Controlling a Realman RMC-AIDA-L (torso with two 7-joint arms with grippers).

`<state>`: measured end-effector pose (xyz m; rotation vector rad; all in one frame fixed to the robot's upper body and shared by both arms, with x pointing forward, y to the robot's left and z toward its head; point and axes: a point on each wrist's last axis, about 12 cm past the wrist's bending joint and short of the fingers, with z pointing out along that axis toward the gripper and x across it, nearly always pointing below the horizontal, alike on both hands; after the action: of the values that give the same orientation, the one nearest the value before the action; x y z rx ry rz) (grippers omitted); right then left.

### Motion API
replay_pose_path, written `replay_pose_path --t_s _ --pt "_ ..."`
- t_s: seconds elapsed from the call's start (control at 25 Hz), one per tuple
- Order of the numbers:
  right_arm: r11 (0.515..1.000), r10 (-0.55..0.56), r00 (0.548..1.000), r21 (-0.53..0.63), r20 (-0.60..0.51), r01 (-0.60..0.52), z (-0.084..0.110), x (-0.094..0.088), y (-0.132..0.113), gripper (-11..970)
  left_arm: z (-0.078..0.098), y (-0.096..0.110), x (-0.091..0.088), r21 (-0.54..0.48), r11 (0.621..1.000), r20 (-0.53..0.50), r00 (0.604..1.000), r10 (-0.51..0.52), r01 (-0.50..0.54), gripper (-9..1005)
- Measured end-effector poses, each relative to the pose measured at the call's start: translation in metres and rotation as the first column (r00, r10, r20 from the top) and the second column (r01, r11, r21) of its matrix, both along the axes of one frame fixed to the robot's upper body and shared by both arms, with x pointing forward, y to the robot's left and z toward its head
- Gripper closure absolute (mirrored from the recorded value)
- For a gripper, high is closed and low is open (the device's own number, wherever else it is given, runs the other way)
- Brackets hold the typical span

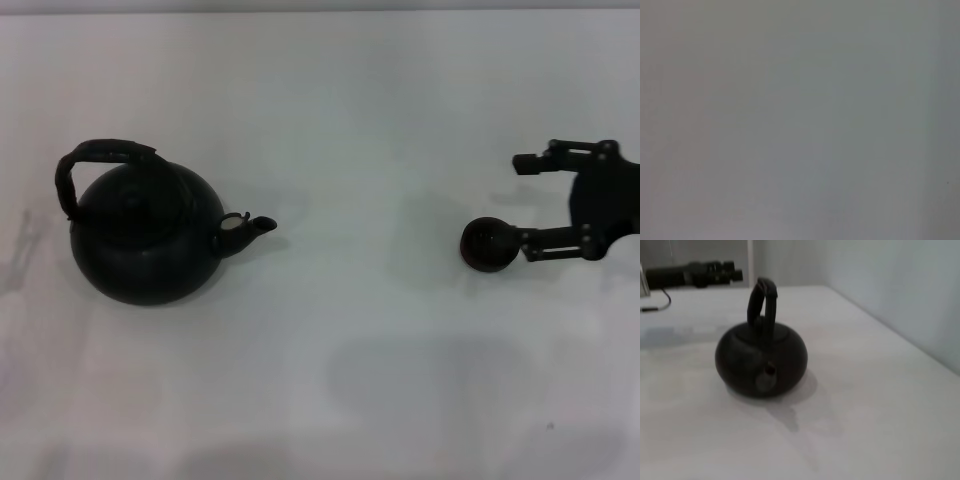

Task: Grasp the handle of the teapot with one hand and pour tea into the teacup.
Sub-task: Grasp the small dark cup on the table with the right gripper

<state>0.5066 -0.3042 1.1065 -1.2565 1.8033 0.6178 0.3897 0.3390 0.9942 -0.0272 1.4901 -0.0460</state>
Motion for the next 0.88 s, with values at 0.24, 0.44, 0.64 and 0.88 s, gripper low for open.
replay_pose_path --t_s 0.24,0.44,0.64,0.88 --pt "0.996 0.033 0.999 -0.089 0.001 -0.032 -0.008 0.011 0.017 91 0.0 0.0 0.0 0.001 1.0 0.0 1.0 0.001 -0.001 125" --pt "0.985 0.042 0.999 -0.164 -0.018 -0.044 -0.015 0.018 0.026 91 0.0 0.0 0.0 0.001 1.0 -0.001 1.0 0.0 0.0 125" --pt "0.981 0.034 0.999 -0.19 -0.024 -0.038 -0.017 0.02 0.026 91 0.0 0.001 0.0 0.003 1.0 0.001 1.0 0.001 -0.001 126" --pt "0.973 0.029 0.999 -0.226 -0.026 -0.035 -0.019 0.024 0.025 91 0.002 0.0 0.004 0.003 1.0 0.009 1.0 -0.002 0.002 126"
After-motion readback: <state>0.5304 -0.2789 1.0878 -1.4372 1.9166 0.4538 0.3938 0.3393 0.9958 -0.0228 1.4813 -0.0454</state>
